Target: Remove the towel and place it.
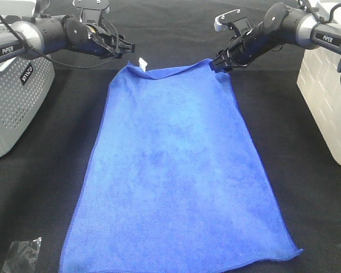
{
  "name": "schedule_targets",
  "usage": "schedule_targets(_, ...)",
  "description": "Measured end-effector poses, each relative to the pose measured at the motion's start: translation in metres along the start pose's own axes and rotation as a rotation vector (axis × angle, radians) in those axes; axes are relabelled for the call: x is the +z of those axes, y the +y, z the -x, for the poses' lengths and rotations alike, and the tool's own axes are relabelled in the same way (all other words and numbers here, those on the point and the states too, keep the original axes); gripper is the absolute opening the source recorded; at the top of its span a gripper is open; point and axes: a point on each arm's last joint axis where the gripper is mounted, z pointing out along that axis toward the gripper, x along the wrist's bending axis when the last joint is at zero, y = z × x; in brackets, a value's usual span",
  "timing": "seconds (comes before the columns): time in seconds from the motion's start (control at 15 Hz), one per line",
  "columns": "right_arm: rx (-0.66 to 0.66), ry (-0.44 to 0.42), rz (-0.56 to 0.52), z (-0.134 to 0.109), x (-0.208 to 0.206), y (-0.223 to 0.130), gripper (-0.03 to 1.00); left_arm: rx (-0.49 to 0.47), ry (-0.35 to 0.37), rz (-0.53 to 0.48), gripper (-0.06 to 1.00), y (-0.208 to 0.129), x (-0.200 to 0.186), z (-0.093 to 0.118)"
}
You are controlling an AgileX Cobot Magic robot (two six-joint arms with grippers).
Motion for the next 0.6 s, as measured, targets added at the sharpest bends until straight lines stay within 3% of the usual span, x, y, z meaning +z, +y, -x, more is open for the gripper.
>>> schedule_targets(0.33, 0.025, 0.038, -0.046, -0.003, -0.007, 0.002, 0.55, -0.034, 0.018, 0.002, 0.58, 0.0, -0.001, -0.013)
schedule_targets(0.6, 0.114, 0.137, -0.166, -0.009, -0.053, 0.023, 0.55, -0.095, 0.025, 0.008, 0.55, 0.001, -0.001, -0.022)
